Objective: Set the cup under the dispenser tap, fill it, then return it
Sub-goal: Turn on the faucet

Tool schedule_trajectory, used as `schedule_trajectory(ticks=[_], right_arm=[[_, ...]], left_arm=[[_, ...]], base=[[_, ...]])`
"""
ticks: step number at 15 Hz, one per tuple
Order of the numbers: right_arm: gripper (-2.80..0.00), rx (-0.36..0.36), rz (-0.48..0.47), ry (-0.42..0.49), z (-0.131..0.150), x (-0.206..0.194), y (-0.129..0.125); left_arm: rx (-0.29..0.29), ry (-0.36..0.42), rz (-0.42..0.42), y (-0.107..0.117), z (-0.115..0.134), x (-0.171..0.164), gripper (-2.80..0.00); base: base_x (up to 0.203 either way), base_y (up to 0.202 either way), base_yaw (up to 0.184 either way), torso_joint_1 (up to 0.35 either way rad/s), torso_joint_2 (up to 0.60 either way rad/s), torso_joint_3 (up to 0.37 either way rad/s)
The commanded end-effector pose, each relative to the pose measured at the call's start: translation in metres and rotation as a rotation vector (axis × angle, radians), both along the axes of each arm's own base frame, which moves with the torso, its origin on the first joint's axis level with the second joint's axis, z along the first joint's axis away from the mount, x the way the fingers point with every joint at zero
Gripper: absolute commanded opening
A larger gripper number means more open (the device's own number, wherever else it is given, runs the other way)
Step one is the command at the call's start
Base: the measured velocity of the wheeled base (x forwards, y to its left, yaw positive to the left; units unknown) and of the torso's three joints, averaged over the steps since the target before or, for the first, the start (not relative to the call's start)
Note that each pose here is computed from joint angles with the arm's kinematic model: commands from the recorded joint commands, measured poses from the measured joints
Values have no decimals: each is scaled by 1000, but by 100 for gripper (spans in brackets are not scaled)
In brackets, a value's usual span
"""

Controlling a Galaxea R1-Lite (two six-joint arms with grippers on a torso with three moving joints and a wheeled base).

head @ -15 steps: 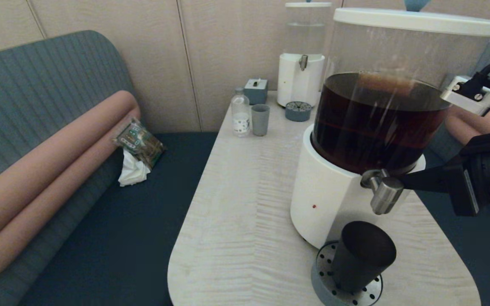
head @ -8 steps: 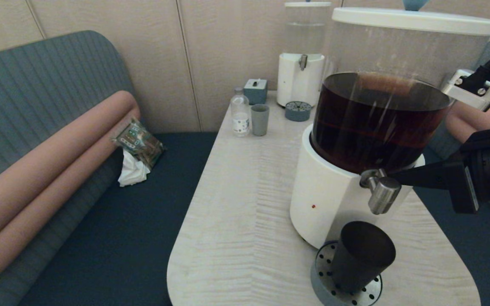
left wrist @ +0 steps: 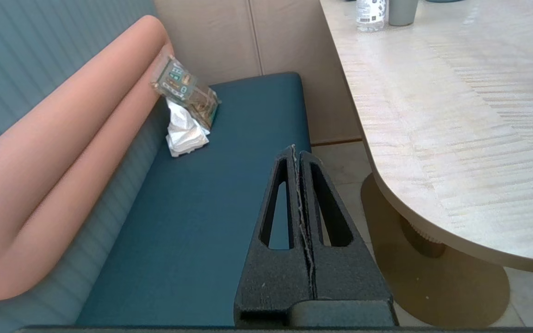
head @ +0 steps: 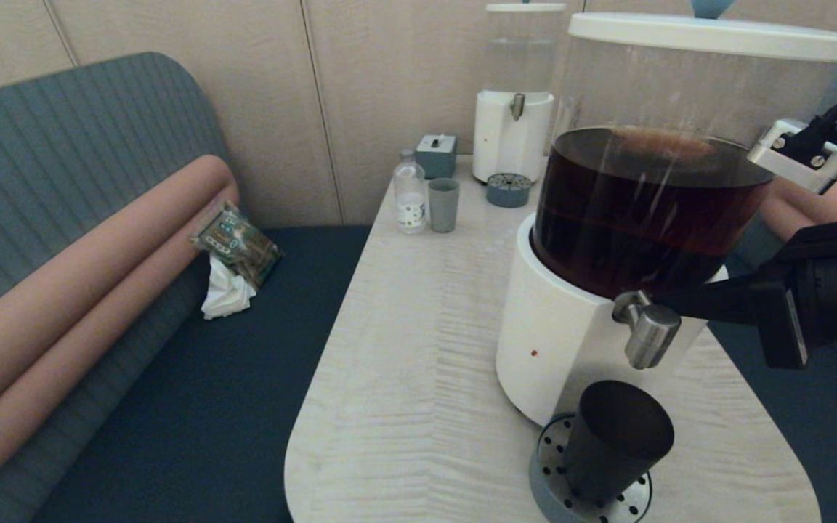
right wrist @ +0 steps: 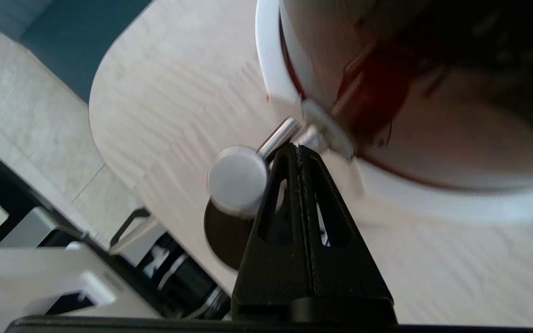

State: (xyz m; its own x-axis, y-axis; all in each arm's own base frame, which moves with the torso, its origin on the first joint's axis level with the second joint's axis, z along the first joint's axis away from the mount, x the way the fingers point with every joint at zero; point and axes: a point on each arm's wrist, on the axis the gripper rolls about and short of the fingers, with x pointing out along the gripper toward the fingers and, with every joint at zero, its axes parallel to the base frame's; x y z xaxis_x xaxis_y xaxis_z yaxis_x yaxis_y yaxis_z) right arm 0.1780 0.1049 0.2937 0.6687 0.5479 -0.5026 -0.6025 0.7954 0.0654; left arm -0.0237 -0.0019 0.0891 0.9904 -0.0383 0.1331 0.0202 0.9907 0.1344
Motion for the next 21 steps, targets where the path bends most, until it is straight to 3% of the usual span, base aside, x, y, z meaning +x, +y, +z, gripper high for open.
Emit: schedule_trajectory(ticks=[1,21], right_arm=[[-280,-2,5,-9,-5,1,1],[-280,-1,33,-73,-8,5,4]], left_arm=[[0,40,-1,0,-11,3,-280],[0,40,-1,0,-11,3,-280]], base=[[0,0,0,0,0,0],[0,0,0,0,0,0]])
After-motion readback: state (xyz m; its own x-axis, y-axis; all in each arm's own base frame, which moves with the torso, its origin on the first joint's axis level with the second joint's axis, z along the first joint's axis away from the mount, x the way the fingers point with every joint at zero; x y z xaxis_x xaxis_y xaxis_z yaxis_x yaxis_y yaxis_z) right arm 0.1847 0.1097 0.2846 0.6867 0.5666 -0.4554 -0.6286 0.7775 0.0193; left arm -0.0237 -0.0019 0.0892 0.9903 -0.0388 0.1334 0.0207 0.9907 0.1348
